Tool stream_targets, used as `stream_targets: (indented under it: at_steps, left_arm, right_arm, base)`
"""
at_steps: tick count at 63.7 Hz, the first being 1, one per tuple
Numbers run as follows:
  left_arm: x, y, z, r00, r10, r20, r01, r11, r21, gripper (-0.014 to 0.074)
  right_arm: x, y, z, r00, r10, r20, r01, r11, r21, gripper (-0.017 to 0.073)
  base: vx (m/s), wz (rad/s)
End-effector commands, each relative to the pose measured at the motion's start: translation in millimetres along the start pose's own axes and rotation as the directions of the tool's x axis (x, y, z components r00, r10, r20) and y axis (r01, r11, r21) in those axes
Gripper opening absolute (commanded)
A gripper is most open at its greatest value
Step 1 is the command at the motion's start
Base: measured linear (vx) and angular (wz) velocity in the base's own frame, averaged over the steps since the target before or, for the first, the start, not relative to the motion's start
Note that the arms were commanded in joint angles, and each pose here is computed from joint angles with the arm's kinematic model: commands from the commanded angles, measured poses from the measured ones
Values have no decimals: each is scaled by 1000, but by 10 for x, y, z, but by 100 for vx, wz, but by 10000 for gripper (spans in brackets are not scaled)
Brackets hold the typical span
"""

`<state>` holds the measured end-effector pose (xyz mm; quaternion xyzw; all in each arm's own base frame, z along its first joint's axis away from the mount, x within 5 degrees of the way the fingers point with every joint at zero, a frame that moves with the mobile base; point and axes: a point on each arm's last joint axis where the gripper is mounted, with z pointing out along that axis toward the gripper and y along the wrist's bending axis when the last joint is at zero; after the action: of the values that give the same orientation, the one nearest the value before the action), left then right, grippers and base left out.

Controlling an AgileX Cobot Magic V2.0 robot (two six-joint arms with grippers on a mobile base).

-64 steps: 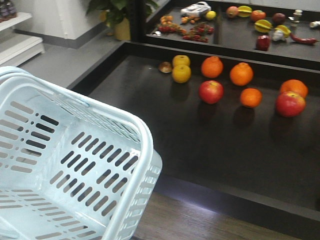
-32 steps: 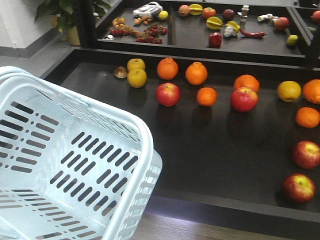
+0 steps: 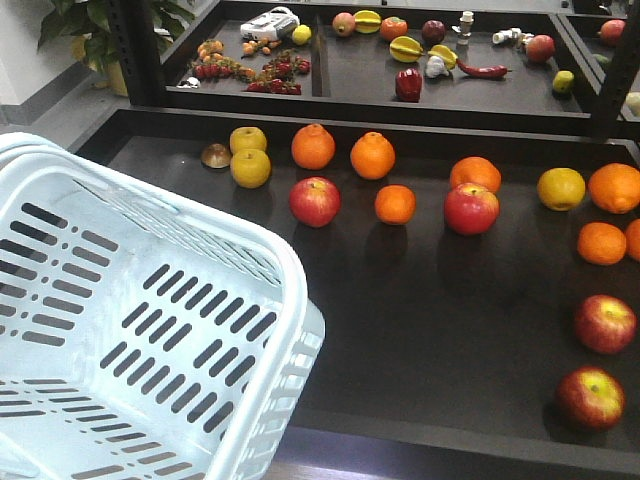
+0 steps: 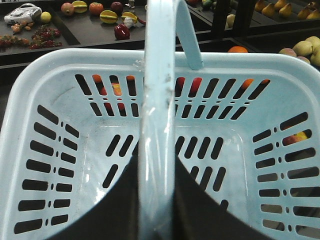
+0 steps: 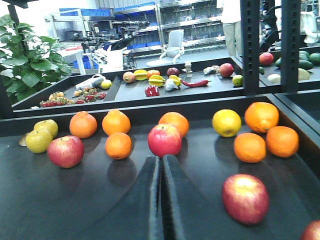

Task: Pick three apples into basket with both arms
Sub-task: 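Turn the base toward the fruit table with apples and oranges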

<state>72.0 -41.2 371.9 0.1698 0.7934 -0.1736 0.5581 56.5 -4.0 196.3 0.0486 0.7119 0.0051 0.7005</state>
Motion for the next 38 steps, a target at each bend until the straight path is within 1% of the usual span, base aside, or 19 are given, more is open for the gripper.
stream_targets:
  at_steps: [1, 20, 38]
  left_arm:
    - [-173, -10, -56, 991, -22, 134, 22, 1000, 4, -6]
    - [-173, -10, -56, 991, -22, 134, 22, 1000, 4, -6]
    - [-173, -10, -56, 991, -22, 134, 22, 1000, 4, -6]
  right_arm:
    - [-27, 11, -5, 997, -15, 71, 16, 1000, -12, -4]
    - [-27, 11, -5, 997, -15, 71, 16, 1000, -12, -4]
    - [-27, 11, -5, 997, -15, 71, 16, 1000, -12, -4]
  base:
    - [11, 8]
    - [14, 8]
    - [13, -4]
